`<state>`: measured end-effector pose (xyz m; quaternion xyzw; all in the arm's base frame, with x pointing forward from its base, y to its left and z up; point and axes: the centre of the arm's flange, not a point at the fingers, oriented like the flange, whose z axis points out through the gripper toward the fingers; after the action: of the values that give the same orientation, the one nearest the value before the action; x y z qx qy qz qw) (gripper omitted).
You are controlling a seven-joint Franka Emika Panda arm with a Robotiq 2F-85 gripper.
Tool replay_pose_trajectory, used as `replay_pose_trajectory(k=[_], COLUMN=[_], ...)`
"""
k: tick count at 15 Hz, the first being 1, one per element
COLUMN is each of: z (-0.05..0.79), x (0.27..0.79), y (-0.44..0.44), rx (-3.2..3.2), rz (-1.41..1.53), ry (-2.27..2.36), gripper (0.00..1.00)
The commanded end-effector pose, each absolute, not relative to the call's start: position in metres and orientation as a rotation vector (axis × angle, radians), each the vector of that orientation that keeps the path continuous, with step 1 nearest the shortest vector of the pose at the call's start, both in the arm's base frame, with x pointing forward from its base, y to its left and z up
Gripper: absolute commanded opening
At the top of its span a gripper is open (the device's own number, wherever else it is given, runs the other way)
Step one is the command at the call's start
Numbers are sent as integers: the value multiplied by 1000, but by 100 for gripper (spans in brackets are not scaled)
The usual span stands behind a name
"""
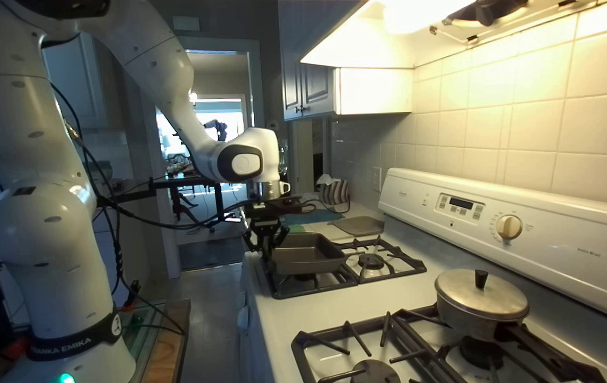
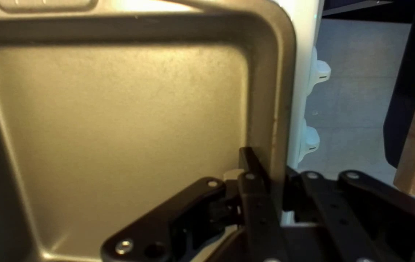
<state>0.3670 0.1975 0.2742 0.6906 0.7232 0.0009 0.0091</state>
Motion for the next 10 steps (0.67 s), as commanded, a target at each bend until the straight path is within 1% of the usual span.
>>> replay_pose_trajectory(k=[1, 10], z=[271, 260], x=[369, 369], y=[190, 187], rx=[2152, 2190], rz=[-30, -38], ry=[2274, 2237], gripper=[2, 2])
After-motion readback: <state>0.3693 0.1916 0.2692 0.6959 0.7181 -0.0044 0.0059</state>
